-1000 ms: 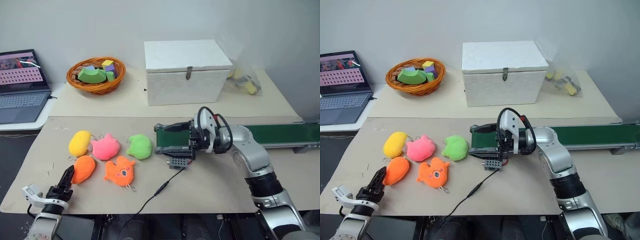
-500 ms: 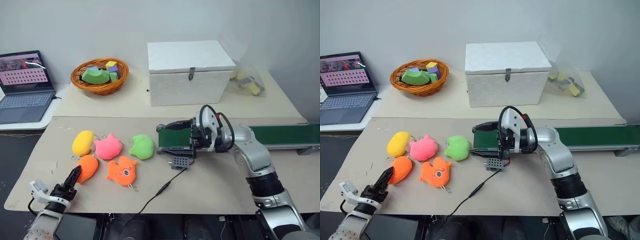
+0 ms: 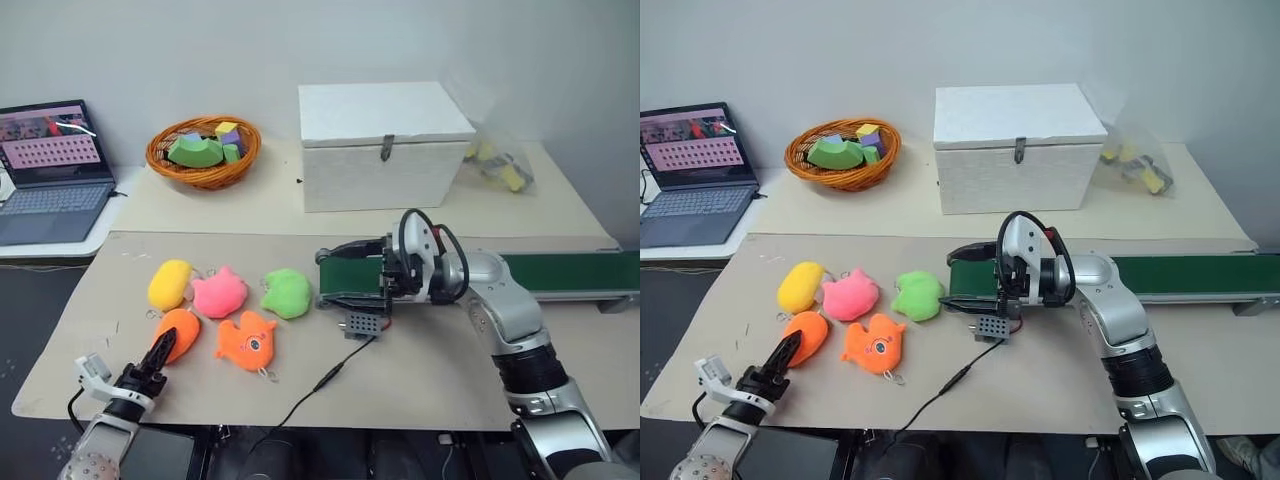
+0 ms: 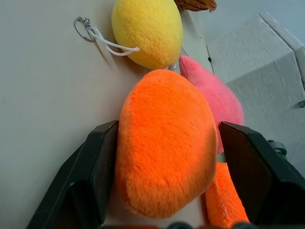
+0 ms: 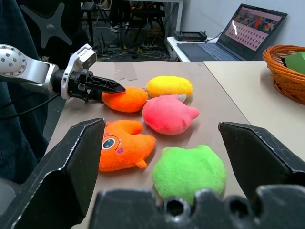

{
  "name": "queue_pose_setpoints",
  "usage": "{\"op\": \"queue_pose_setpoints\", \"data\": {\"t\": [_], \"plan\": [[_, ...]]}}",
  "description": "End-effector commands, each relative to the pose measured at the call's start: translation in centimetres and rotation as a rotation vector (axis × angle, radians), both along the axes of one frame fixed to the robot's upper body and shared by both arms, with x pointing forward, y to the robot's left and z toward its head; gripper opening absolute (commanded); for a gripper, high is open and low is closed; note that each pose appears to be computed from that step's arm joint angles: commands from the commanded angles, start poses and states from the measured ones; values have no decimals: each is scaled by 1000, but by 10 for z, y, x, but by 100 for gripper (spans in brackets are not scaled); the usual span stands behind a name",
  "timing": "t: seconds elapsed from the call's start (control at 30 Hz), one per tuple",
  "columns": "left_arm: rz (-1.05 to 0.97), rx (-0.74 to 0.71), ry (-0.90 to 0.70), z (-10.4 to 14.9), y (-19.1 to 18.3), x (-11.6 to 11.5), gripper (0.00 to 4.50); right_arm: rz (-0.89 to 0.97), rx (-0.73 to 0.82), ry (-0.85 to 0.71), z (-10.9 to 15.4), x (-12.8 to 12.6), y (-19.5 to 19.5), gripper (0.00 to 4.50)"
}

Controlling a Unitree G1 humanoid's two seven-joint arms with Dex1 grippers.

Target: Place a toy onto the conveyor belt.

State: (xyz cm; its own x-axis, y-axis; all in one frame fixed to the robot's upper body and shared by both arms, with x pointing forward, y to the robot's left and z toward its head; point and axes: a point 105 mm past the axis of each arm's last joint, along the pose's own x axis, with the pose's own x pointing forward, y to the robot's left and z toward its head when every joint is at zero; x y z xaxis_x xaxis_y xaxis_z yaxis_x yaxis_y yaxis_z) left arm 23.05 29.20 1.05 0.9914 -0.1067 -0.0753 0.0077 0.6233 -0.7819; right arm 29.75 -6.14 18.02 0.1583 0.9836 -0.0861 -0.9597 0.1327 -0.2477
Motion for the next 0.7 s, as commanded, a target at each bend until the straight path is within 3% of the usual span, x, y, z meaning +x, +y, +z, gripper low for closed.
{"op": "queue_pose_setpoints", "data": {"t": [0.03, 0.2, 0.3, 0.43, 0.57, 0.7], "plan": [[-85, -67, 80, -21, -26, -3, 351, -11, 33, -70, 16, 0, -4, 450], [-77, -69, 78, -20, -24, -3, 351, -23, 31, -70, 15, 2, -5, 450], [-65, -60, 79, -21, -22, -3, 281, -28, 31, -69, 15, 3, -5, 450], [-59, -61, 75, -21, -22, -2, 129, -34, 29, -67, 13, 4, -5, 450], [-55, -51, 74, -20, -21, -2, 6, -35, 30, -66, 13, 5, -5, 450], [-27, -24, 61, -16, -17, -1, 0, -35, 26, -62, 11, 6, -4, 450]]}}
